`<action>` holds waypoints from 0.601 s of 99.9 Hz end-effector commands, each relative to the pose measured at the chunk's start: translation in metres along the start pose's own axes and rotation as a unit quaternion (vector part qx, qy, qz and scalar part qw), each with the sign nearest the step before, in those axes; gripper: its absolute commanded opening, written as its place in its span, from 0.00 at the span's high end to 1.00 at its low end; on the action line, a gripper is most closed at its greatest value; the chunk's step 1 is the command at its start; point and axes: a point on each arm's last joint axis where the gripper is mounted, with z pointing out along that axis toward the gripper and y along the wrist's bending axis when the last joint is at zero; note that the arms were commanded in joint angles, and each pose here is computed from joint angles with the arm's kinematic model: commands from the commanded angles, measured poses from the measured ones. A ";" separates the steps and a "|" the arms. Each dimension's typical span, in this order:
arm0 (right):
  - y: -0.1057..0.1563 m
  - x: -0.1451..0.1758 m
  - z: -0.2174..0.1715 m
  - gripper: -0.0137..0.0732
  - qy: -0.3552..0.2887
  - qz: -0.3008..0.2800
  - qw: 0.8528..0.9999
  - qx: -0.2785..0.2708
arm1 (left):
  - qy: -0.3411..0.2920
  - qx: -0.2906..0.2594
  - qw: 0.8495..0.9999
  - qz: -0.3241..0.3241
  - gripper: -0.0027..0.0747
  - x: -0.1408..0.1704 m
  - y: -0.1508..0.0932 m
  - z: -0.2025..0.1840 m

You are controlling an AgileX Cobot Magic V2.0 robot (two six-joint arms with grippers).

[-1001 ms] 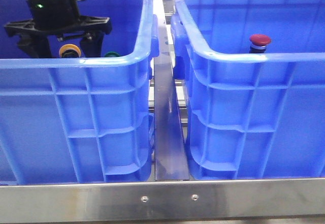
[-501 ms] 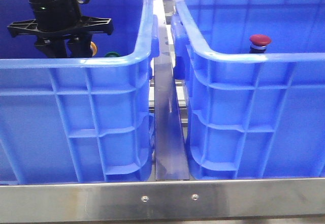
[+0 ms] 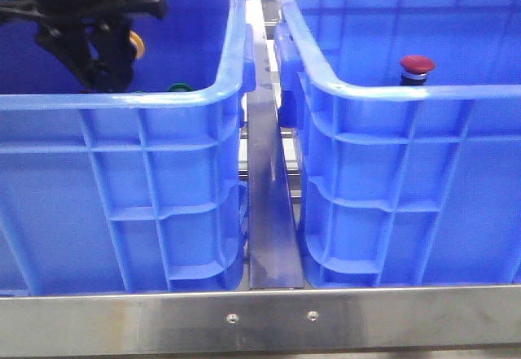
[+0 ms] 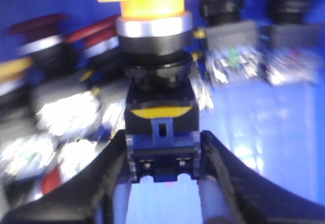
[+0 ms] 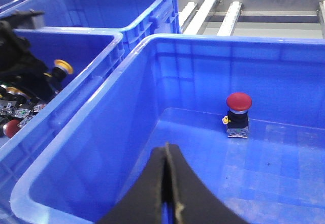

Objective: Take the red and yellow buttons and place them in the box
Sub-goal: 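Lower the left gripper into the button bin and grasp a yellow-capped button, then lift the yellow button and pass it to the right gripper between bins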

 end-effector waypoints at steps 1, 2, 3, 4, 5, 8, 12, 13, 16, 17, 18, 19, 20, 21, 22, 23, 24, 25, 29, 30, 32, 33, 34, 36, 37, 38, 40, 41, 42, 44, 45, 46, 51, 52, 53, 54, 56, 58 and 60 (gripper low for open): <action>-0.002 -0.011 -0.001 0.92 -0.023 -0.001 1.000 0.013 | -0.075 0.020 0.997 -0.001 0.82 0.004 -0.001 -0.046; -0.002 -0.011 -0.001 0.92 -0.023 -0.001 1.000 0.013 | -0.074 0.020 0.997 0.000 0.82 0.006 0.000 -0.045; -0.002 -0.011 -0.001 0.92 -0.023 -0.001 1.000 0.013 | -0.085 0.023 0.996 0.000 0.82 0.005 -0.001 -0.051; -0.002 -0.011 -0.001 0.92 -0.023 -0.001 1.000 0.013 | -0.084 0.023 0.996 0.001 0.82 0.008 -0.001 -0.050; -0.002 -0.011 -0.001 0.92 -0.023 -0.001 1.000 0.013 | -0.089 0.025 0.996 0.002 0.82 0.008 -0.001 -0.051; -0.002 -0.011 -0.001 0.92 -0.023 -0.001 1.000 0.013 | -0.099 0.030 0.995 0.004 0.82 0.014 -0.001 -0.058; -0.002 -0.011 -0.001 0.92 -0.023 -0.001 1.000 0.013 | -0.109 0.035 0.993 0.007 0.82 0.020 -0.002 -0.063; -0.002 -0.011 -0.001 0.92 -0.023 -0.001 1.000 0.013 | -0.115 0.038 0.993 0.011 0.82 0.022 -0.003 -0.068; -0.002 -0.011 -0.001 0.92 -0.023 -0.001 1.000 0.013 | -0.121 0.041 0.992 0.018 0.82 0.027 -0.004 -0.073; -0.002 -0.011 -0.001 0.92 -0.023 -0.001 1.000 0.013 | -0.122 0.043 0.991 0.021 0.82 0.028 -0.005 -0.074; -0.002 -0.011 -0.001 0.92 -0.023 -0.001 1.000 0.013 | -0.125 0.043 0.991 0.024 0.82 0.030 -0.004 -0.076; -0.002 -0.011 -0.001 0.92 -0.023 -0.001 1.000 0.013 | -0.125 0.044 0.991 0.025 0.82 0.030 -0.005 -0.076; -0.002 -0.011 -0.001 0.92 -0.023 -0.001 1.000 0.013 | -0.126 0.045 0.991 0.029 0.82 0.033 -0.005 -0.079; -0.002 -0.011 -0.001 0.92 -0.023 -0.001 1.000 0.013 | -0.126 0.046 0.990 0.033 0.82 0.034 -0.006 -0.080; -0.002 -0.011 -0.001 0.92 -0.023 -0.001 1.000 0.013 | -0.127 0.047 0.990 0.037 0.82 0.036 -0.006 -0.082; -0.002 -0.011 -0.001 0.92 -0.023 -0.001 1.000 0.013 | -0.126 0.047 0.990 0.040 0.82 0.038 -0.007 -0.082; -0.002 -0.011 -0.001 0.92 -0.023 -0.001 1.000 0.013 | -0.129 0.048 0.990 0.043 0.82 0.039 -0.007 -0.084; -0.002 -0.011 -0.001 0.92 -0.023 -0.001 1.000 0.013 | -0.128 0.049 0.990 0.046 0.82 0.041 -0.009 -0.085; -0.002 -0.011 -0.001 0.92 -0.023 -0.001 1.000 0.013 | -0.132 0.054 0.988 0.062 0.82 0.047 -0.011 -0.091; -0.002 -0.011 -0.001 0.92 -0.023 -0.001 1.000 0.013 | -0.131 0.055 0.988 0.066 0.82 0.048 -0.012 -0.091; -0.002 -0.011 -0.001 0.92 -0.023 -0.001 1.000 0.013 | -0.132 0.060 0.987 0.076 0.82 0.051 -0.014 -0.094; -0.002 -0.011 -0.001 0.92 -0.023 -0.001 1.000 0.013 | -0.133 0.061 0.986 0.080 0.82 0.052 -0.015 -0.094; -0.002 -0.011 -0.001 0.92 -0.023 -0.001 1.000 0.013 | -0.134 0.063 0.985 0.086 0.82 0.054 -0.016 -0.096; -0.002 -0.011 -0.001 0.92 -0.023 -0.001 1.000 0.013 | -0.136 0.072 0.984 0.095 0.82 0.056 -0.019 -0.099; -0.002 -0.011 -0.001 0.92 -0.023 -0.001 1.000 0.013 | -0.134 0.075 0.983 0.099 0.82 0.058 -0.020 -0.099; -0.002 -0.011 -0.001 0.92 -0.023 -0.001 1.000 0.013 | -0.135 0.081 0.982 0.105 0.82 0.059 -0.023 -0.101; -0.002 -0.011 -0.001 0.92 -0.023 -0.001 1.000 0.013 | -0.135 0.087 0.980 0.113 0.82 0.061 -0.025 -0.102; -0.002 -0.011 -0.001 0.92 -0.023 -0.001 1.000 0.013 | -0.137 0.094 0.979 0.122 0.82 0.062 -0.027 -0.105; -0.002 -0.011 -0.001 0.92 -0.023 -0.001 1.000 0.013 | -0.137 0.101 0.977 0.131 0.82 0.063 -0.029 -0.106; -0.002 -0.011 -0.001 0.92 -0.023 -0.001 1.000 0.013 | -0.137 0.107 0.974 0.147 0.82 0.065 -0.032 -0.107; -0.002 -0.011 -0.001 0.92 -0.023 -0.001 1.000 0.013 | -0.138 0.111 0.973 0.145 0.82 0.065 -0.033 -0.108; -0.002 -0.011 -0.001 0.92 -0.023 -0.001 1.000 0.013 | -0.137 0.118 0.971 0.154 0.82 0.066 -0.035 -0.109; -0.002 -0.011 -0.001 0.92 -0.023 -0.001 1.000 0.013 | -0.140 0.144 0.962 0.184 0.82 0.071 -0.044 -0.113; -0.002 -0.011 -0.001 0.92 -0.023 -0.001 1.000 0.013 | -0.140 0.148 0.961 0.188 0.82 0.071 -0.045 -0.114; -0.002 -0.011 -0.001 0.92 -0.023 -0.001 1.000 0.013 | -0.141 0.155 0.958 0.197 0.82 0.072 -0.048 -0.115; -0.002 -0.011 -0.001 0.92 -0.023 -0.001 1.000 0.013 | -0.141 0.159 0.956 0.202 0.82 0.073 -0.049 -0.115; -0.002 -0.011 -0.001 0.92 -0.023 -0.001 1.000 0.013 | -0.142 0.166 0.952 0.217 0.82 0.075 -0.053 -0.116; -0.002 -0.011 -0.001 0.92 -0.023 -0.001 1.000 0.013 | -0.141 0.181 0.946 0.227 0.82 0.077 -0.057 -0.117; -0.002 -0.011 -0.001 0.92 -0.023 -0.001 1.000 0.013 | -0.142 0.192 0.941 0.240 0.82 0.078 -0.061 -0.118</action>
